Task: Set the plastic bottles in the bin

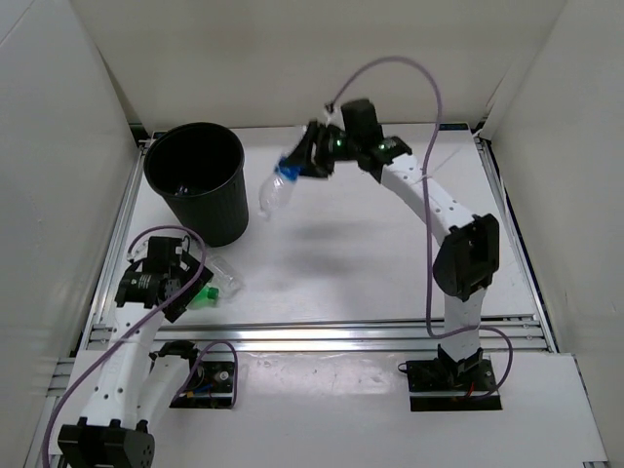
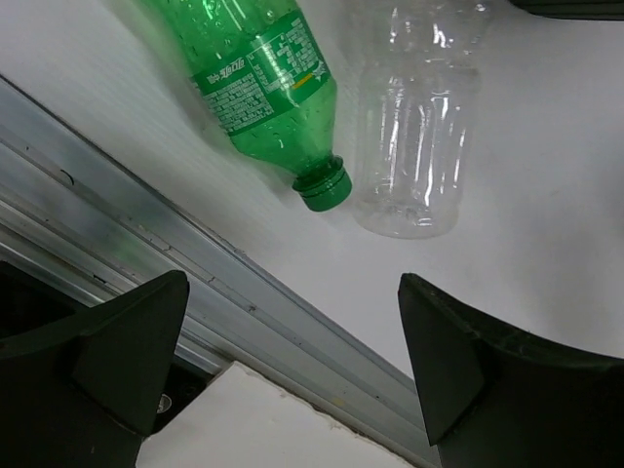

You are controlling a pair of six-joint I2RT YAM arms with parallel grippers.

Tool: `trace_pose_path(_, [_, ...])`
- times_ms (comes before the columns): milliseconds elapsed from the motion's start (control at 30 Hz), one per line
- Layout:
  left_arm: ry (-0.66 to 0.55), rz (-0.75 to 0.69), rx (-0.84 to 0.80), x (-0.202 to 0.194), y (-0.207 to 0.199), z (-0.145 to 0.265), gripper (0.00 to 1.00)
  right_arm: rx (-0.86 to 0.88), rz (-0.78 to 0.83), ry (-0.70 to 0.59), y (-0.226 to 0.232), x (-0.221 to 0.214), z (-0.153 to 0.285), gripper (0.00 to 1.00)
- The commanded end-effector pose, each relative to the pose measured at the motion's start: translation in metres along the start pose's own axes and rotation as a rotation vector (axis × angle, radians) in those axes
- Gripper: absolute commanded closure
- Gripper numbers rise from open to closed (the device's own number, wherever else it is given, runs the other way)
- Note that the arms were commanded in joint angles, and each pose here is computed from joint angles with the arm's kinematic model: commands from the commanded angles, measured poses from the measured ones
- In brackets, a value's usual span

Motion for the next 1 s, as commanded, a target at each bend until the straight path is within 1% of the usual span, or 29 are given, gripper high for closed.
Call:
trace_pose_path(0, [0.004,0.030,0.049,0.003,0.001,-0.007,0.00,0.154,0.283,-0.201,0.130,0.004,0.041,0.91])
trace_pose_path(33, [0.017,0.026,0.063,0.001,0.002,-0.008,0.00,0.167,0.330,-0.216,0.150,-0.003,0.040,0.91])
trace_pose_path(67, [0.012,0.019,0.050,0.007,-0.002,-0.005,0.00,0.169,0.377,-0.264,0.159,0.006,0.033,0.91])
trace_pose_path(100, [0.025,-0.021,0.061,0.007,-0.001,-0.004,0.00,0.242,0.426,-0.306,0.191,0.004,0.043,0.89])
trace_pose_path(133, [0.031,-0.036,0.066,0.009,-0.001,-0.002,0.00,0.310,0.466,-0.349,0.207,0.011,0.044,0.85])
trace_pose_path(167, [0.011,-0.044,0.066,0.014,-0.002,0.003,0.00,0.332,0.491,-0.352,0.209,0.011,0.033,0.83])
trace_pose_path(233, [0.021,-0.097,0.073,0.015,0.000,0.003,0.00,0.366,0.540,-0.444,0.221,0.021,0.016,0.80])
trace_pose_path(267, [0.024,-0.121,0.053,0.015,-0.001,0.008,0.00,0.370,0.559,-0.470,0.223,0.024,0.010,0.73])
trace_pose_path(300, [0.009,-0.135,0.025,0.016,-0.003,0.014,0.00,0.378,0.561,-0.481,0.224,0.025,0.001,0.69])
trace_pose_path(333, [0.001,-0.148,0.018,0.017,-0.002,0.015,0.00,0.374,0.548,-0.474,0.216,0.031,-0.015,0.67])
trace_pose_path(367, [0.002,-0.149,0.019,0.017,-0.002,0.018,0.00,0.411,0.553,-0.477,0.219,0.032,-0.019,0.65])
trace_pose_path(400, [-0.026,-0.144,0.009,0.022,-0.003,0.023,0.00,0.414,0.554,-0.478,0.216,0.034,-0.025,0.64])
trace_pose_path(433, [-0.028,-0.157,0.021,0.023,-0.001,0.025,0.00,0.400,0.577,-0.476,0.211,0.032,-0.037,0.62])
trace_pose_path(467, [-0.039,-0.174,0.050,0.024,0.004,0.025,0.00,0.411,0.606,-0.488,0.217,0.025,-0.040,0.61])
trace_pose_path(533, [-0.040,-0.193,0.109,0.029,0.010,0.027,0.00,0.399,0.648,-0.521,0.216,0.027,-0.046,0.57])
trace_pose_path(567, [-0.052,-0.193,0.124,0.031,0.012,0.026,0.00,0.408,0.677,-0.537,0.224,0.023,-0.043,0.52])
trace_pose_path(600, [-0.060,-0.194,0.134,0.032,0.014,0.026,0.00,0.420,0.682,-0.546,0.229,0.023,-0.039,0.29])
trace_pose_path(633, [-0.061,-0.180,0.133,0.032,0.013,0.026,0.00,0.436,0.705,-0.563,0.242,0.020,-0.021,0.00])
trace_pose_path(667, [-0.063,-0.170,0.132,0.032,0.012,0.023,0.00,0.441,0.725,-0.573,0.254,0.011,-0.006,0.00])
trace_pose_path(700, [-0.051,-0.161,0.119,0.029,0.010,0.020,0.00,0.428,0.751,-0.663,0.280,0.006,0.049,0.00])
trace_pose_path(733, [-0.046,-0.151,0.108,0.030,0.007,0.018,0.00,0.436,0.752,-0.739,0.297,0.002,0.088,0.00])
trace_pose_path(767, [-0.063,-0.125,0.094,0.033,0.002,0.017,0.00,0.383,0.735,-0.779,0.289,0.003,0.101,0.00])
trace_pose_path(800, [-0.045,-0.114,0.094,0.030,0.001,0.013,0.00,0.473,0.776,-0.929,0.322,-0.013,0.180,0.00])
trace_pose_path(833, [-0.045,-0.102,0.094,0.031,-0.001,0.011,0.00,0.447,0.766,-1.020,0.322,-0.010,0.203,0.00])
trace_pose_path(867, [-0.023,-0.106,0.098,0.029,-0.003,0.005,0.00,0.429,0.784,-1.057,0.321,-0.011,0.218,0.00])
trace_pose_path(900, [-0.047,-0.099,0.076,0.034,-0.008,0.004,0.00,0.405,0.805,-1.079,0.325,-0.016,0.238,0.00])
trace_pose_path(933, [-0.029,-0.091,0.092,0.029,-0.006,-0.005,0.00,0.342,0.853,-1.107,0.321,-0.013,0.250,0.00])
trace_pose_path(967, [-0.022,-0.081,0.099,0.029,-0.007,-0.010,0.00,0.293,0.858,-1.112,0.317,-0.013,0.256,0.00])
Point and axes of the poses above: each gripper's point midway between its finger pads, its own z axis back along the fingers, its own y axis along the line the jaws close on, x = y × z, the point moved 3 cm from there along z, back along the fingers, and after that the axes turned 7 degrees about -z, right-handed, at the moved point
